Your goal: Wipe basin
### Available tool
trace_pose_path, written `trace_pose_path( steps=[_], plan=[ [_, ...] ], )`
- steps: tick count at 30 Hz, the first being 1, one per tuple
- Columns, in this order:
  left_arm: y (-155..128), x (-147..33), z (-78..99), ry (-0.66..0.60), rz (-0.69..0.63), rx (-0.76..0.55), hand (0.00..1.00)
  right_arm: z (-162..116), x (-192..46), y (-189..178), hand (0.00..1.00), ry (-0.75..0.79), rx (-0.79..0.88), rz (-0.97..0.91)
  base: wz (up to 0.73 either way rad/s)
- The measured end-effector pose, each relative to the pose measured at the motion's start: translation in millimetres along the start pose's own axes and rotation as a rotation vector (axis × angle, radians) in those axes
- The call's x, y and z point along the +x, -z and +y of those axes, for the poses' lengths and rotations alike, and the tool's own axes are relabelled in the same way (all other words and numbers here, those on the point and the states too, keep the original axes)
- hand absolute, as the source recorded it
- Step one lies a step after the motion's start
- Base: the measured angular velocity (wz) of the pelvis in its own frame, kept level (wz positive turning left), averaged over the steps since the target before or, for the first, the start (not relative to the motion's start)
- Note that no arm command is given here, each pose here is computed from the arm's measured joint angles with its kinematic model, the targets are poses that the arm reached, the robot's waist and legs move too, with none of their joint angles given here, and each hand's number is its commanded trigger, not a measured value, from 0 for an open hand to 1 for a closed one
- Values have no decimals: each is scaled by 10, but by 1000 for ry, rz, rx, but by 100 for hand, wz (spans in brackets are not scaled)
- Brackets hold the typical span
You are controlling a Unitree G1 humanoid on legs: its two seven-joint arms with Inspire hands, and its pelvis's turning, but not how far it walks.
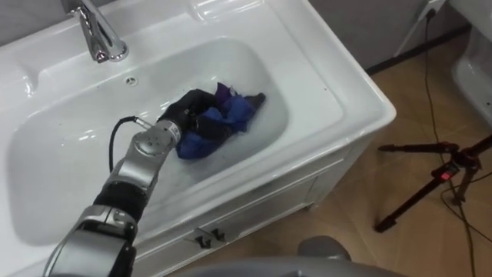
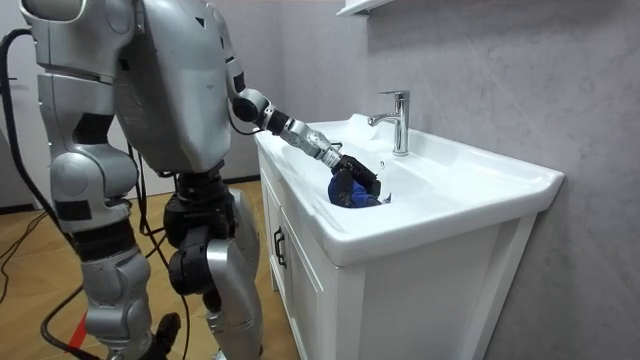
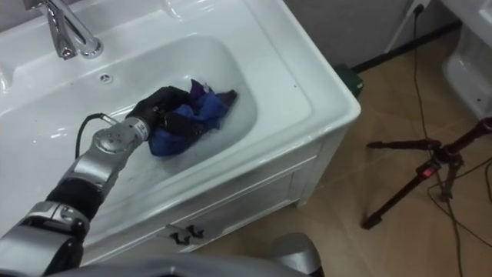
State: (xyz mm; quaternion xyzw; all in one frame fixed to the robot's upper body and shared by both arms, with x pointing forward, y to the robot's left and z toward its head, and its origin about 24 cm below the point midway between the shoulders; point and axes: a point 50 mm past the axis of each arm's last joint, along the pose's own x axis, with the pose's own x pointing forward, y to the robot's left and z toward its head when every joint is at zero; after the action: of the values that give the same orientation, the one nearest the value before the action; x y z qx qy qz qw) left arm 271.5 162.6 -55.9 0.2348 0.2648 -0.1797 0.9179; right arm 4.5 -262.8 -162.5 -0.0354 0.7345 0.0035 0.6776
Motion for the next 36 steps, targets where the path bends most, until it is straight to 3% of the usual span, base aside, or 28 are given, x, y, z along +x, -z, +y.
trace_pose_path(
  steps=[9,15,17,22,26,36],
  plan=[
    [125,-47,7,-42,19,72,100,-26,-16,-72,0,26,-47,-8,-2],
    [478,-182,219,-177,135,31,100,-76,-32,-80,0,48,3,-18,3],
    [732,-352,424,-264,221,76,100,-97,-40,-109,0,56,7,-28,-13],
    [1239,-761,610,-403,402,198,100,-216,-78,-74,0,86,28,-39,-1],
    [1445,-957,590,-467,482,345,100,-305,-108,-74,0,116,40,-62,10],
    [1549,-1043,531,-489,540,545,100,-334,-108,-4,0,140,64,-54,-6]
  ],
)
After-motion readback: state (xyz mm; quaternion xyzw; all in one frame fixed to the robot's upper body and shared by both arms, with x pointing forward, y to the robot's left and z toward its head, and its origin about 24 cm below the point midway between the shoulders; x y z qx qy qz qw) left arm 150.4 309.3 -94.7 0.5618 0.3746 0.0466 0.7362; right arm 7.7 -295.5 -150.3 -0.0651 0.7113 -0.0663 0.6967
